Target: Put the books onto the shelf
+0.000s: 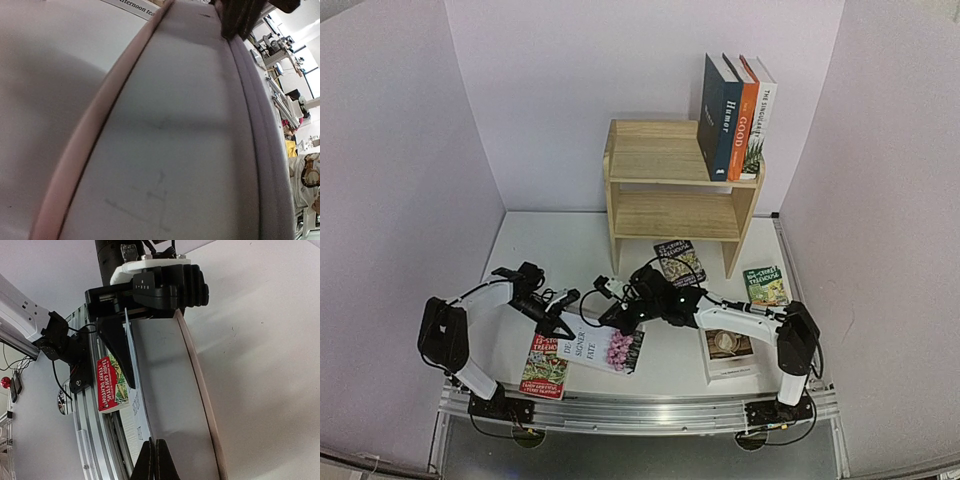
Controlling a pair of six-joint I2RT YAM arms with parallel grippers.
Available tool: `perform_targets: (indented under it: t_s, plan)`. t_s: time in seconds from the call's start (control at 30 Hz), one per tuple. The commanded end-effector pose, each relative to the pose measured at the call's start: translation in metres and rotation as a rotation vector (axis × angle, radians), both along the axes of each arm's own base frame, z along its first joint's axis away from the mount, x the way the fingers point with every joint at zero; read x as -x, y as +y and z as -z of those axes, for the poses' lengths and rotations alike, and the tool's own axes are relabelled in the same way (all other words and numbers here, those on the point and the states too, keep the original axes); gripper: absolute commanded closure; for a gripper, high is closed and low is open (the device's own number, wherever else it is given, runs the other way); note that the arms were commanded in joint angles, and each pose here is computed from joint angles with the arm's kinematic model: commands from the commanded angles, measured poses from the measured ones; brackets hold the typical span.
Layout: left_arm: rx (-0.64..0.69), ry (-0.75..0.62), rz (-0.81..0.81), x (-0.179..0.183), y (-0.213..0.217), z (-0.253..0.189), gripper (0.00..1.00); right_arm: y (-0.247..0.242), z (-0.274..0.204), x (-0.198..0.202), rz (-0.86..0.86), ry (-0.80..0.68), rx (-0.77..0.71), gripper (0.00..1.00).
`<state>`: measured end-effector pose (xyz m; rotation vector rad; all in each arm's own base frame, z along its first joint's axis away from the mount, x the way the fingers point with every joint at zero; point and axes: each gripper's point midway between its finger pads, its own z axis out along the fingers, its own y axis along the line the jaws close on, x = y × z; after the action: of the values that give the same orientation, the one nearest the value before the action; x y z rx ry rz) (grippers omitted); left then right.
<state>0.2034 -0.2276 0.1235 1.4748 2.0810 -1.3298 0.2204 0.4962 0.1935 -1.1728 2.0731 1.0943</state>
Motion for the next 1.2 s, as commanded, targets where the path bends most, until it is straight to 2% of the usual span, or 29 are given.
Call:
perform_targets:
  t_s: [0.0, 0.1, 0.17, 0.27, 0.33, 0.37, 0.47, 0.6, 0.73, 0.8, 0.87, 1.0, 1.1, 1.17]
  plan:
    - [0.088, 0.022, 0.000, 0.005, -0.012, -0.048, 0.68, 0.002, -0.042, -0.014, 0.040, -0.100, -0.088, 1.00]
    - [0.078, 0.074, -0.036, 0.004, -0.013, -0.062, 0.77, -0.004, -0.039, -0.021, 0.087, -0.121, -0.067, 1.00]
    - [0.067, 0.123, -0.067, 0.004, -0.013, -0.073, 0.78, -0.013, -0.037, -0.037, 0.179, -0.168, -0.032, 0.97]
    - [0.030, 0.180, -0.143, -0.001, -0.013, -0.082, 0.78, -0.040, -0.045, -0.067, 0.365, -0.291, 0.038, 0.51]
    - [0.002, 0.220, -0.224, -0.009, -0.013, -0.085, 0.78, -0.060, -0.060, -0.082, 0.478, -0.388, 0.072, 0.38]
    - [-0.014, 0.240, -0.274, -0.013, -0.013, -0.086, 0.76, -0.068, -0.069, -0.087, 0.523, -0.443, 0.088, 0.35]
    - [-0.052, 0.302, -0.420, -0.031, -0.011, -0.089, 0.76, -0.069, -0.090, -0.079, 0.513, -0.637, 0.143, 0.31]
    - [-0.091, 0.474, -0.556, -0.045, -0.008, -0.094, 0.76, -0.041, -0.089, -0.044, 0.364, -0.897, 0.184, 0.26]
    - [-0.024, 0.643, -0.698, -0.068, 0.011, -0.097, 0.76, -0.005, -0.084, 0.006, 0.200, -1.137, 0.087, 0.17]
    - [0.024, 0.743, -0.735, -0.075, 0.014, -0.098, 0.76, 0.009, -0.076, 0.017, 0.157, -1.195, 0.081, 0.15]
    - [0.055, 0.815, -0.747, -0.076, 0.015, -0.096, 0.76, 0.022, -0.060, 0.021, 0.133, -1.216, 0.117, 0.15]
    - [0.058, 0.833, -0.737, -0.075, 0.014, -0.095, 0.76, 0.038, -0.029, 0.015, 0.102, -1.301, 0.214, 0.14]
    - [0.078, 0.842, -0.722, -0.075, 0.012, -0.098, 0.75, 0.046, -0.025, -0.005, 0.182, -1.435, 0.281, 0.12]
    - [0.088, 0.851, -0.714, -0.074, 0.011, -0.099, 0.75, 0.046, -0.028, -0.020, 0.260, -1.468, 0.311, 0.12]
